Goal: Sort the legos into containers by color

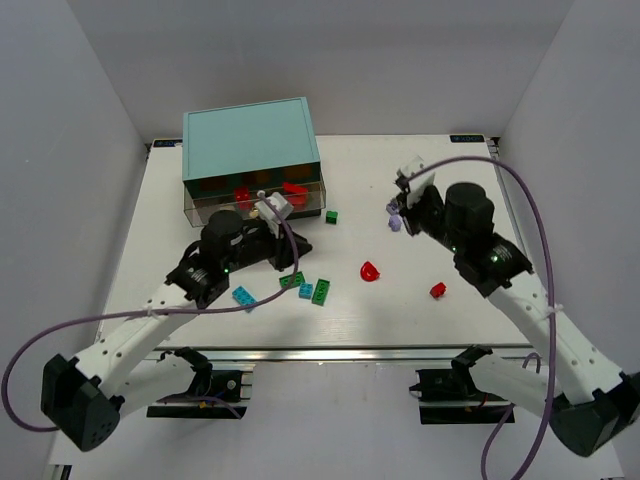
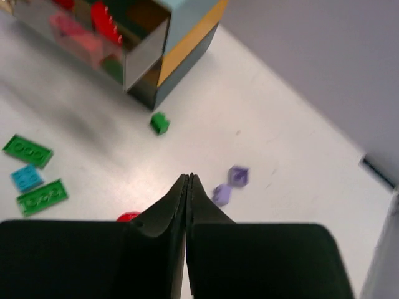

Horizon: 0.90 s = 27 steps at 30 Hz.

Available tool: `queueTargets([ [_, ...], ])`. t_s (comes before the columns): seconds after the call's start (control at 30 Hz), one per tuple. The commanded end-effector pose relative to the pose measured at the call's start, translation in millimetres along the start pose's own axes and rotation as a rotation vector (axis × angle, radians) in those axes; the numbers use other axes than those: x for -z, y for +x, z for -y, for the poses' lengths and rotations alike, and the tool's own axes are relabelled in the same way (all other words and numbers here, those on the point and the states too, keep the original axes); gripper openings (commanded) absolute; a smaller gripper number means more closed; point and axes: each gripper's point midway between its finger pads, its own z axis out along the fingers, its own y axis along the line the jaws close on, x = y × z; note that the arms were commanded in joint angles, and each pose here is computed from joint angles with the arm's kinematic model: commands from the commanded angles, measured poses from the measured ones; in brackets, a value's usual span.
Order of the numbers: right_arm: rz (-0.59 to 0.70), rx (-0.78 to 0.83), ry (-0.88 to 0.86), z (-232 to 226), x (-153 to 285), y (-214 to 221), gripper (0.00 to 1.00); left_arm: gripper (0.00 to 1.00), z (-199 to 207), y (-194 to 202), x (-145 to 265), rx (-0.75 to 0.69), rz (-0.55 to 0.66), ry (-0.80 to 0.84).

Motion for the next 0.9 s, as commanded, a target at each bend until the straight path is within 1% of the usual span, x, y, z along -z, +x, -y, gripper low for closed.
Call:
queueTargets([
  [0.0,-0.098,-0.197,-0.069,-24,11,64,0.0,0.38,43,-17,-11,0.063,0.007,0.157],
  [0.03,-0.08,-0.22,-0.055,-23,20,79,0.05,0.44,46,-14,-16,0.074,-0.007,0.152],
  [0.07,-0.072,-0.233,-0.053,-22,24,83,0.12,0.49,45,-17,-22,0.085,-0.007,0.12],
  [0.1,-0.068,-0.259,-0.04,-19,31,89,0.31,0.54,53,-11,-33,0.108,-0.048,0.104],
  [0.13,-0.077,-0.277,-0.018,-13,33,96,0.37,0.54,61,5,-40,0.126,-0.102,0.122],
  [0.17,-0.07,-0.286,-0.015,-12,34,99,0.43,0.56,66,4,-47,0.139,-0.117,0.11],
  [0.2,-0.064,-0.302,-0.041,-17,34,102,0.49,0.56,61,25,-60,0.19,-0.185,0.038],
  [0.23,-0.071,-0.333,-0.016,-10,34,110,0.55,0.57,72,37,-66,0.199,-0.226,0.036],
  [0.27,-0.086,-0.348,-0.02,-13,32,122,0.58,0.59,73,44,-71,0.217,-0.253,0.001],
  [0.3,-0.099,-0.357,0.007,-6,33,128,0.62,0.61,64,54,-83,0.261,-0.279,-0.096],
  [0.33,-0.122,-0.368,0.048,2,35,133,0.65,0.61,67,66,-85,0.266,-0.319,-0.136],
  [0.4,-0.141,-0.39,0.11,13,39,136,0.66,0.64,62,74,-92,0.319,-0.348,-0.239],
  [0.43,-0.123,-0.388,0.128,16,43,133,0.66,0.72,60,89,-99,0.328,-0.386,-0.275],
  [0.47,-0.117,-0.39,0.151,20,46,135,0.66,0.72,62,96,-104,0.337,-0.4,-0.294],
  [0.5,-0.105,-0.385,0.177,25,49,133,0.66,0.74,60,99,-108,0.366,-0.406,-0.321],
  [0.53,-0.088,-0.376,0.186,26,52,130,0.64,0.79,60,105,-117,0.366,-0.415,-0.348],
  [0.57,-0.086,-0.376,0.199,29,54,130,0.64,0.79,58,109,-121,0.38,-0.419,-0.368],
  [0.63,-0.081,-0.378,0.195,29,56,129,0.64,0.89,57,113,-134,0.402,-0.426,-0.416],
  [0.7,-0.078,-0.384,0.205,31,58,128,0.64,0.91,52,116,-140,0.418,-0.438,-0.472],
  [0.73,-0.074,-0.382,0.214,33,60,128,0.64,0.93,50,102,-149,0.427,-0.409,-0.494],
  [0.77,-0.068,-0.381,0.217,33,61,127,0.63,0.94,46,115,-156,0.431,-0.436,-0.529],
  [0.83,-0.056,-0.376,0.23,35,64,125,0.63,0.95,44,121,-160,0.425,-0.468,-0.561],
  [0.87,-0.053,-0.377,0.235,36,65,125,0.63,0.95,43,124,-170,0.422,-0.479,-0.572],
])
